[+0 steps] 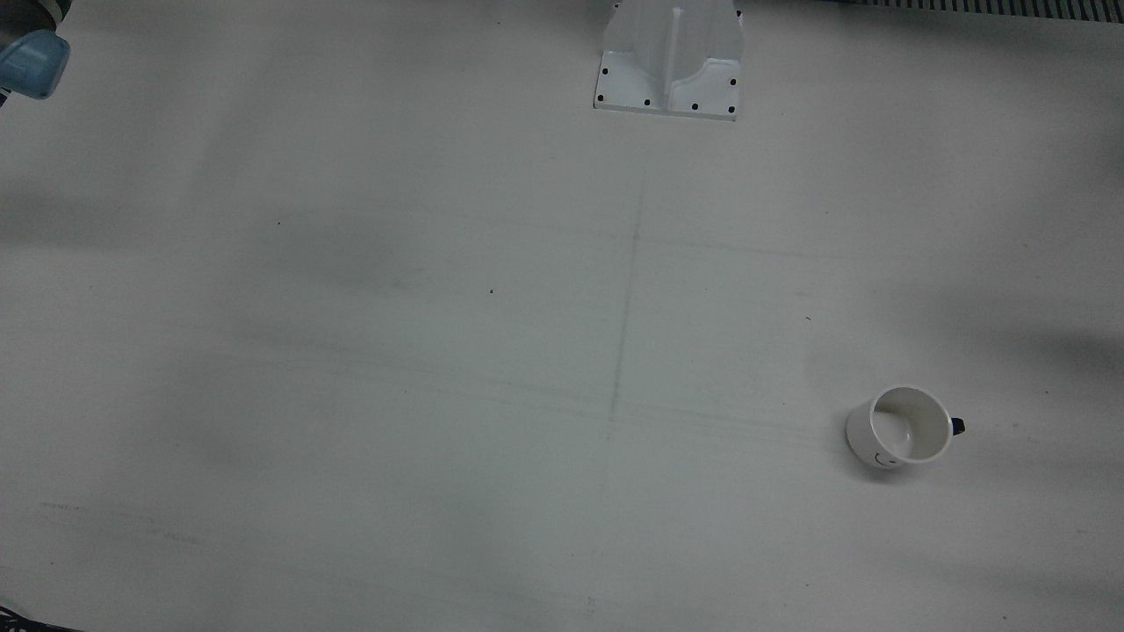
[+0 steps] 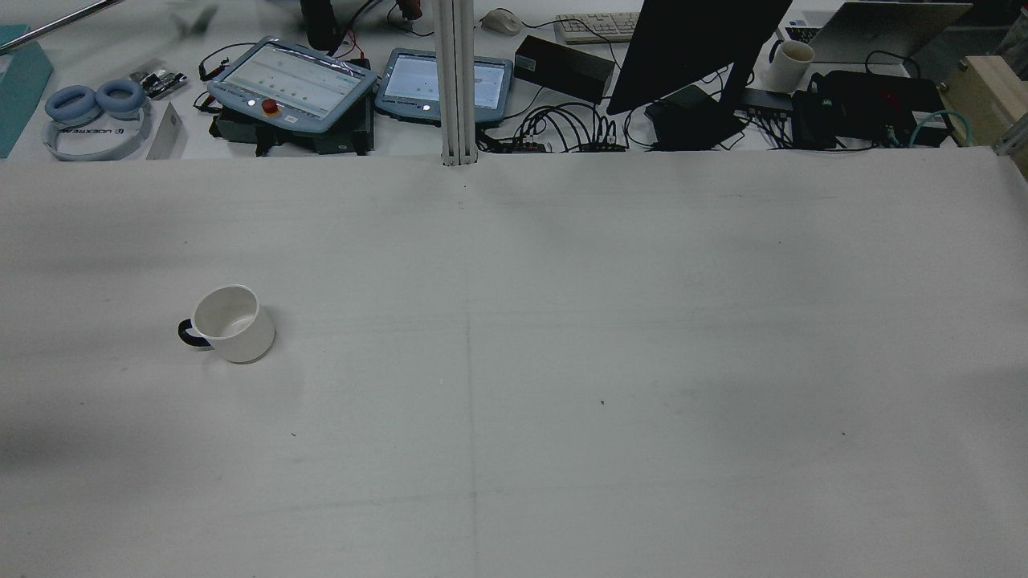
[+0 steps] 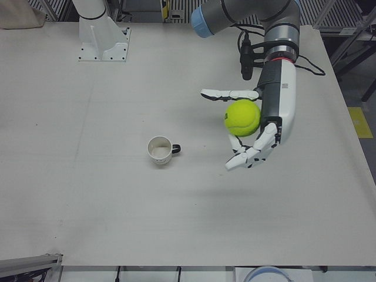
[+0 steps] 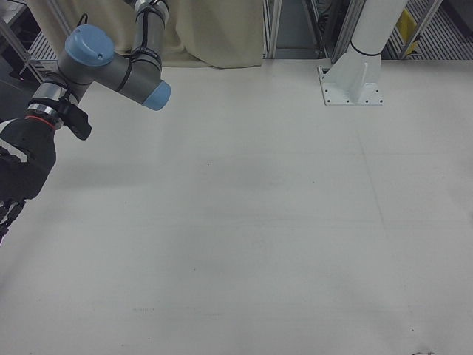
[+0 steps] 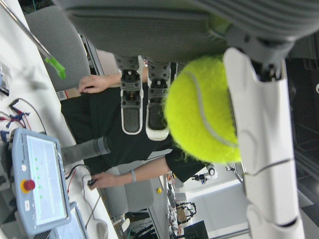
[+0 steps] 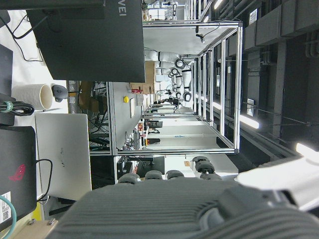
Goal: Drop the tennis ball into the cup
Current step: 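Hold the tennis ball over the white mug and open the left hand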
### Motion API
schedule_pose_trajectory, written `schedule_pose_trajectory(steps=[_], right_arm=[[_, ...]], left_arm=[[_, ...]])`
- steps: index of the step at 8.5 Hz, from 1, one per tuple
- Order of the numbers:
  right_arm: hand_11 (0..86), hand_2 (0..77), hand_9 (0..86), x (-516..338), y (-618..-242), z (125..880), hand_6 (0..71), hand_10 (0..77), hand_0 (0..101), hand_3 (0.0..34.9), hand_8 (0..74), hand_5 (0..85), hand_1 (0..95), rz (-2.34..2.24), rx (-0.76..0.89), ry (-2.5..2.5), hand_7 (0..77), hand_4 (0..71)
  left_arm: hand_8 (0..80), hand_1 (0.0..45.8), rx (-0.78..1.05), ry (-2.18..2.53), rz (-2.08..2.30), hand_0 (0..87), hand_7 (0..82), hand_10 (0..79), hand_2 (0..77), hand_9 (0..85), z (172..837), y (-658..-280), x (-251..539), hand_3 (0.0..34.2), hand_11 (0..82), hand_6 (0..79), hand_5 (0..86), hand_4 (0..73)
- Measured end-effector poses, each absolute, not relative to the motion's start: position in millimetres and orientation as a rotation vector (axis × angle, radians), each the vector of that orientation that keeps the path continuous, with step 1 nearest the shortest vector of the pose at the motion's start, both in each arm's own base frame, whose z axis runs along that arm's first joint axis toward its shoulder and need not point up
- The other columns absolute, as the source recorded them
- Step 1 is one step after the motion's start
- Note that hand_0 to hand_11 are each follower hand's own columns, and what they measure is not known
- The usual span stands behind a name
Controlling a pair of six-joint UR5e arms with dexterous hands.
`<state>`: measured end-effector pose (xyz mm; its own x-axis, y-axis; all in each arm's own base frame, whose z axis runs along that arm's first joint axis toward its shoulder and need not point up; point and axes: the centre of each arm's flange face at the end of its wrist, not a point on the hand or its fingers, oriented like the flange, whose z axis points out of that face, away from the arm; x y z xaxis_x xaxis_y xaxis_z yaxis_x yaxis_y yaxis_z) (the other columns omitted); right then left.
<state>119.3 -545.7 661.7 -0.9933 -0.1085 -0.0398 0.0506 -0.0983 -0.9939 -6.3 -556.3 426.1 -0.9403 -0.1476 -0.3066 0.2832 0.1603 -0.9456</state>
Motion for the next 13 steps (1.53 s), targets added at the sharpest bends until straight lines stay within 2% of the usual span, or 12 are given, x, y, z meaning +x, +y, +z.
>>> schedule_pose_trajectory(steps=[1,3,4,5,6,7,8,9,10,11,12,13], right_arm=[[0.5,0.5,0.0,119.3,-545.7,661.7,0.0,0.0,0,0.0,0.0,0.0,0.5,-2.251,-0.066,2.034,0.5,0.0],[0.5,0.5,0.0,119.3,-545.7,661.7,0.0,0.0,0,0.0,0.0,0.0,0.5,-2.251,-0.065,2.034,0.0,0.0],[0.5,0.5,0.0,119.3,-545.6,661.9,0.0,0.0,0,0.0,0.0,0.0,0.5,-2.251,-0.066,2.033,0.5,0.0],[0.5,0.5,0.0,119.3,-545.6,662.2,0.0,0.0,0,0.0,0.0,0.0,0.5,-2.252,-0.066,2.033,0.5,0.0],[0.5,0.5,0.0,119.3,-545.6,662.3,0.0,0.0,0,0.0,0.0,0.0,0.5,-2.252,-0.066,2.032,0.0,0.0],[0.5,0.5,0.0,119.4,-545.6,662.4,0.0,0.0,0,0.0,0.0,0.0,0.5,-2.252,-0.066,2.032,0.5,0.0],[0.5,0.5,0.0,119.4,-545.5,662.4,0.0,0.0,0,0.0,0.0,0.0,0.5,-2.252,-0.066,2.032,0.0,0.0],[0.5,0.5,0.0,119.4,-545.6,662.4,0.0,0.0,0,0.0,0.0,0.0,0.5,-2.252,-0.066,2.032,0.0,0.0],[0.5,0.5,0.0,119.4,-545.5,662.4,0.0,0.0,0,0.0,0.0,0.0,0.5,-2.252,-0.066,2.032,0.0,0.0],[0.5,0.5,0.0,119.4,-545.5,662.5,0.0,0.0,0,0.0,0.0,0.0,0.5,-2.252,-0.066,2.032,0.0,0.0],[0.5,0.5,0.0,119.4,-545.5,662.4,0.0,0.0,0,0.0,0.0,0.0,0.5,-2.252,-0.066,2.032,0.0,0.0],[0.5,0.5,0.0,119.3,-545.6,662.4,0.0,0.0,0,0.0,0.0,0.0,0.5,-2.252,-0.066,2.032,0.0,0.0]], left_arm=[[43.1,16.9,0.076,2.105,-1.8,62.1,55.6,24.5,1.6,62.2,422.4,-556.2,10.9,0.0,38.2,53.5,16.4,34.9],[39.3,14.2,-0.11,2.053,-1.679,53.7,56.2,22.4,1.6,58.9,418.4,-547.2,108.8,0.0,32.7,53.5,11.4,33.3],[40.4,12.0,-0.176,2.022,-1.644,50.0,63.3,21.3,5.5,58.9,421.2,-536.4,158.2,0.0,31.6,44.7,11.4,32.2],[36.5,10.9,-0.225,1.986,-1.625,48.3,68.2,21.3,10.4,58.9,427.8,-521.4,204.8,0.0,31.6,38.2,9.3,31.6],[38.2,4.9,-0.247,1.961,-1.622,48.3,69.3,21.3,6.0,55.6,434.4,-507.6,238.8,0.0,31.1,40.9,11.4,30.5],[37.6,9.3,-0.252,1.943,-1.628,48.1,69.3,20.2,4.9,57.3,440.5,-499.5,258.2,0.0,31.1,41.5,10.4,28.4],[32.2,14.7,-0.249,1.924,-1.639,48.1,72.0,20.2,2.7,57.3,449.0,-497.3,268.4,0.0,28.4,33.8,6.5,28.4],[35.5,5.4,-0.245,1.911,-1.647,46.8,70.9,18.5,10.4,56.2,455.5,-497.2,272.8,0.0,29.5,38.2,8.7,27.3],[30.5,14.2,-0.242,1.905,-1.652,46.8,73.1,18.5,6.0,54.5,458.7,-497.6,274.1,0.0,27.8,28.4,3.8,27.3],[32.2,9.8,-0.239,1.905,-1.656,42.5,70.4,16.9,9.3,53.5,459.8,-498.4,273.7,0.0,24.5,32.7,6.5,27.3],[32.2,9.8,-0.234,1.908,-1.66,42.5,70.4,16.9,9.3,53.5,460.1,-498.8,272.6,0.0,24.5,32.7,6.5,27.3],[21.3,2.2,-0.231,1.912,-1.662,39.3,61.6,3.8,13.6,39.8,459.4,-499.3,271.4,0.0,8.7,26.7,6.0,21.3]])
